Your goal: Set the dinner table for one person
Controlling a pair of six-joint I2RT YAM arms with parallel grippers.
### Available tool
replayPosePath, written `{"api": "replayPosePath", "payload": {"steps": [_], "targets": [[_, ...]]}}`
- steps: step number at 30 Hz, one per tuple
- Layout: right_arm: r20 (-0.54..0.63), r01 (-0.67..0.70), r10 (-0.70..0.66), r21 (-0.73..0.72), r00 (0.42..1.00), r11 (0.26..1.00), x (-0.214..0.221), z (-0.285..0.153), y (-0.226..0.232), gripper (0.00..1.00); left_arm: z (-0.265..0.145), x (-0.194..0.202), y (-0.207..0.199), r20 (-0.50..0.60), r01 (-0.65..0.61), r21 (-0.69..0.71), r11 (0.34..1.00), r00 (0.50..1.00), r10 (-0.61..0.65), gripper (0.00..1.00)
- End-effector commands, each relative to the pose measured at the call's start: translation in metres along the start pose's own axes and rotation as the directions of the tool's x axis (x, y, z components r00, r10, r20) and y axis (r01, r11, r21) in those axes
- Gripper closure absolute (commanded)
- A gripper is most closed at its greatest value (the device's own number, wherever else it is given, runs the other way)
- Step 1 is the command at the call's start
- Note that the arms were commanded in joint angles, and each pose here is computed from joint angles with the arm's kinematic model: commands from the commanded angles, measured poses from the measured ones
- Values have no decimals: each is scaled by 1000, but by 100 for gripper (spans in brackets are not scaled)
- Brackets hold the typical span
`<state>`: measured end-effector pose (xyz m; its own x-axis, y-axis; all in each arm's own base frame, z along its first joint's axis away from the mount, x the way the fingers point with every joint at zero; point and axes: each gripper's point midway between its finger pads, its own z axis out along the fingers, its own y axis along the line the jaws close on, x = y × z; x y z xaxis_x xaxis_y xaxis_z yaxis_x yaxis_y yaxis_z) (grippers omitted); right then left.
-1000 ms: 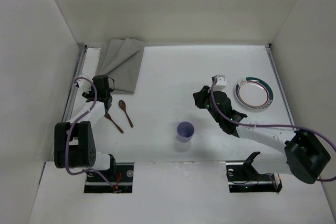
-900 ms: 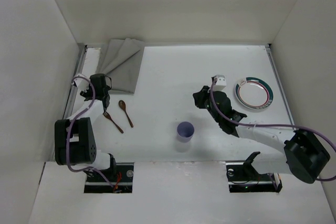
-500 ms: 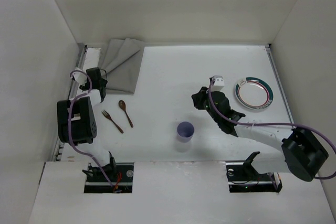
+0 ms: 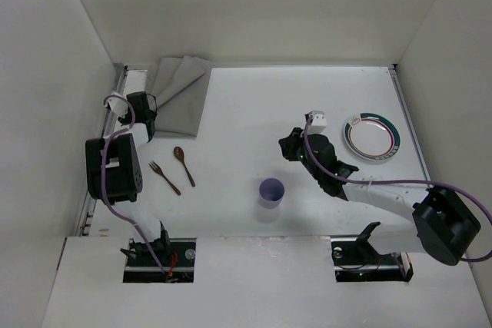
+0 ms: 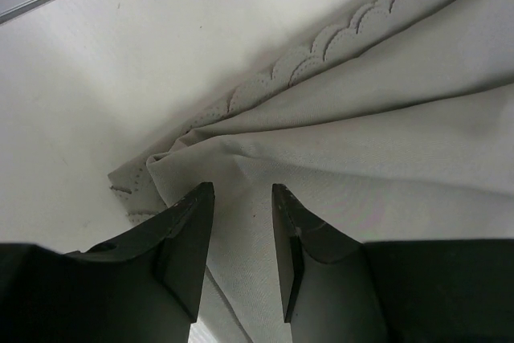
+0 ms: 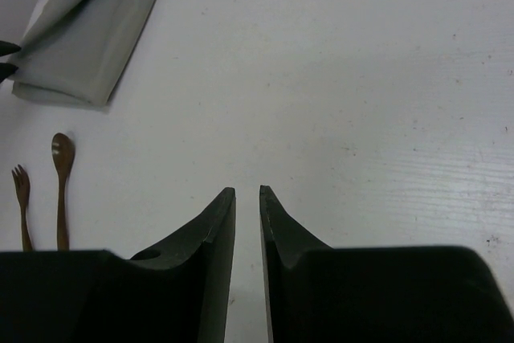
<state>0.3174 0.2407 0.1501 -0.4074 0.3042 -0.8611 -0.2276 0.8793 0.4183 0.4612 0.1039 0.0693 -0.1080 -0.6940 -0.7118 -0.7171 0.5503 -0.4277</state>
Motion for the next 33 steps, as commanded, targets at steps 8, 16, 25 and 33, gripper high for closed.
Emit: {"api": "replayPosePath", "payload": {"steps": [8, 16, 25, 33], "targets": [[67, -12, 15, -49, 998, 999, -23, 2, 18, 70, -28, -14, 23, 79, 79, -32, 996, 994, -76, 62], [67, -8, 11, -51, 998, 999, -25, 1, 19, 70, -3, -3, -8, 16, 40, 18, 999, 999, -40, 65], [80, -5, 9, -55, 997, 998, -28, -1, 20, 71, -16, 57, -83, -85, -77, 185, 980, 992, 94, 91], [100, -17, 20, -36, 995, 999, -32, -4, 14, 68, -76, 131, -177, -138, -143, 441, 886, 965, 224, 100]]}}
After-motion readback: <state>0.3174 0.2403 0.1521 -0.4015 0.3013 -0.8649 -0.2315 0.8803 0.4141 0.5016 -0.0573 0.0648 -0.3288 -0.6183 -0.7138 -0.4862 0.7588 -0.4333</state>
